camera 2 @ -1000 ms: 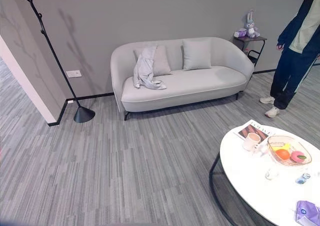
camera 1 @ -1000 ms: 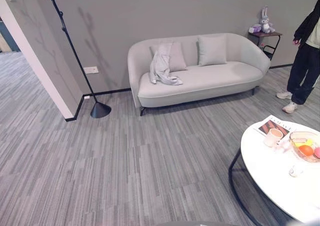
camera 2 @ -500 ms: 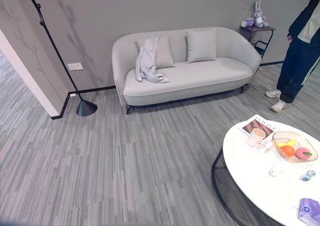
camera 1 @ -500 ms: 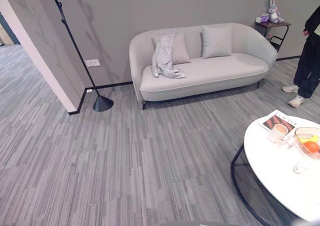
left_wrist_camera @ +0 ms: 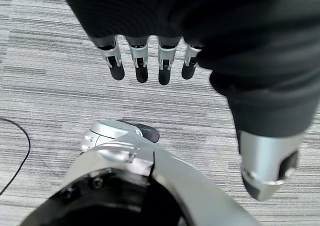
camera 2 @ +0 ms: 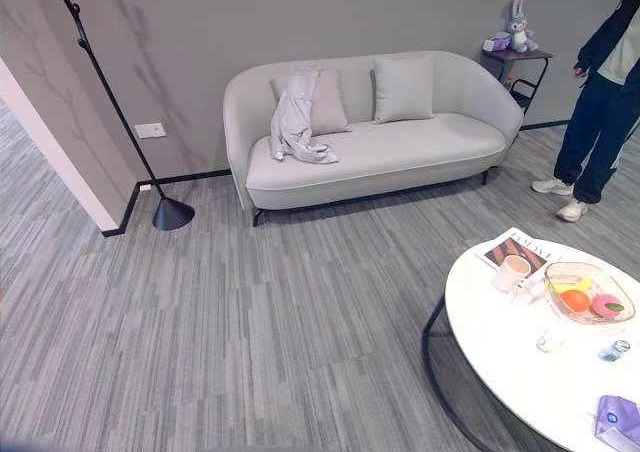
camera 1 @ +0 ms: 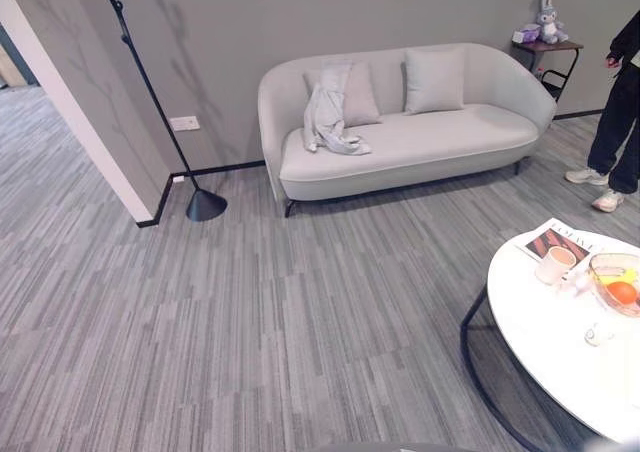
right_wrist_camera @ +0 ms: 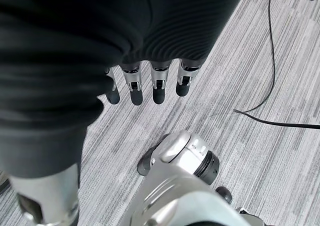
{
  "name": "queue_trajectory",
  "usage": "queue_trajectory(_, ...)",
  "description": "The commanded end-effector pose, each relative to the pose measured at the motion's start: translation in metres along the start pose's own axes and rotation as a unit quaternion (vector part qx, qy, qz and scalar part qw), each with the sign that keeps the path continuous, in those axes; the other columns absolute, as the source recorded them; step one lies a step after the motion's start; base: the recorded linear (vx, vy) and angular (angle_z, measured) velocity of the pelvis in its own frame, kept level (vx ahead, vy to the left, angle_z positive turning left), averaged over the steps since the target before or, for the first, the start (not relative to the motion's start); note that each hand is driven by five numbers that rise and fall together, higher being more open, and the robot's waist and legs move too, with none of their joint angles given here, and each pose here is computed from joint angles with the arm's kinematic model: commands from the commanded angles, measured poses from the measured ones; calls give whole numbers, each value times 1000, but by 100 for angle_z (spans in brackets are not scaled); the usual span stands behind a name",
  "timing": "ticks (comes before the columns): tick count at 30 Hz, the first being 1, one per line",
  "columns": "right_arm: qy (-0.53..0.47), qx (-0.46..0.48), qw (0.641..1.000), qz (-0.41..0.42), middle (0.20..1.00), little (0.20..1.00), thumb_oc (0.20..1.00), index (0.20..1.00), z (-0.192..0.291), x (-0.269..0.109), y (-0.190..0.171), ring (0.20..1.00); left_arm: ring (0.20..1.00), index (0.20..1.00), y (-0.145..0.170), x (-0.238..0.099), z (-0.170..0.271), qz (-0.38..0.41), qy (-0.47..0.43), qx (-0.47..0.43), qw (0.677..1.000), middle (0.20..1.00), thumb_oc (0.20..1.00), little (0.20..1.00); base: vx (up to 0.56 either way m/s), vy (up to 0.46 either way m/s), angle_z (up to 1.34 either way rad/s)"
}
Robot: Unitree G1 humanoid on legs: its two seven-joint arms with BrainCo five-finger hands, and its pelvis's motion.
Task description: Hang the clothes on the sofa on the clothes rack.
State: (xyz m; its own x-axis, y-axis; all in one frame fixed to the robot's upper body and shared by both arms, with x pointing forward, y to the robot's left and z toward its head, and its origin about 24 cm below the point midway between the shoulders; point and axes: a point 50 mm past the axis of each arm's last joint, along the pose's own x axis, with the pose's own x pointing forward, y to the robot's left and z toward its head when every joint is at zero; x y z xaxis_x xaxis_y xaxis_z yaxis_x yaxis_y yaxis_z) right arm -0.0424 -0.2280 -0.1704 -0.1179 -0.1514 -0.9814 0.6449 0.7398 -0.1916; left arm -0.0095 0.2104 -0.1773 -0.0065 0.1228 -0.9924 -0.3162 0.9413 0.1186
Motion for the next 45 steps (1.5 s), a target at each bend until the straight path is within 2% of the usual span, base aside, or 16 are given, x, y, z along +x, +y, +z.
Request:
queue_trajectory(1, 32, 28, 999, -8, 1000, 1000, 1000, 1000, -15, -1, 5, 1000, 1000, 1000, -44, -1, -8, -55, 22, 22, 998, 1000, 1000, 1000, -10, -55, 31)
queue_trajectory(5, 34, 26, 999, -27, 1000, 1000, 1000, 1000, -12, -2, -7, 1000, 1000, 1000, -45, -1, 3, -58, 10, -5, 998, 1000, 1000, 1000, 124, -45, 40)
queue_trajectory(13, 30, 29, 999, -11, 1000, 1000, 1000, 1000, -13, -1, 5, 1000, 1000, 1000, -43, -2, -11, -58, 39, -50, 996, 1000, 1000, 1000, 242, 22, -4)
queue_trajectory(18, 52, 29, 998, -22, 1000, 1000, 1000, 1000, -28, -2, -2, 1000, 1000, 1000, -25, -5, -47, -28, 91, -84, 992, 1000, 1000, 1000, 555, 136, -86)
queue_trajectory(22, 55, 40, 997, -19, 1000, 1000, 1000, 1000, -29, -2, -3, 1000, 1000, 1000, -13, -4, -42, -2, 75, -103, 992, 1000, 1000, 1000, 572, 179, -29)
queue_trajectory(32, -30, -15, 998, 45, 1000, 1000, 1000, 1000, 19, -2, 38, 1000, 1000, 1000, 2, -1, -2, 33, 12, -51, 998, 1000, 1000, 1000, 468, 233, -29)
queue_trajectory(35, -51, -16, 997, 48, 1000, 1000, 1000, 1000, 30, -2, 38, 1000, 1000, 1000, 3, -1, 0, 34, 3, -50, 998, 1000, 1000, 1000, 446, -10, 24)
queue_trajectory(45, -39, -18, 997, 63, 1000, 1000, 1000, 1000, 20, -1, 43, 1000, 1000, 1000, 5, -2, -14, 37, 30, -2, 999, 1000, 1000, 1000, 432, -148, 6)
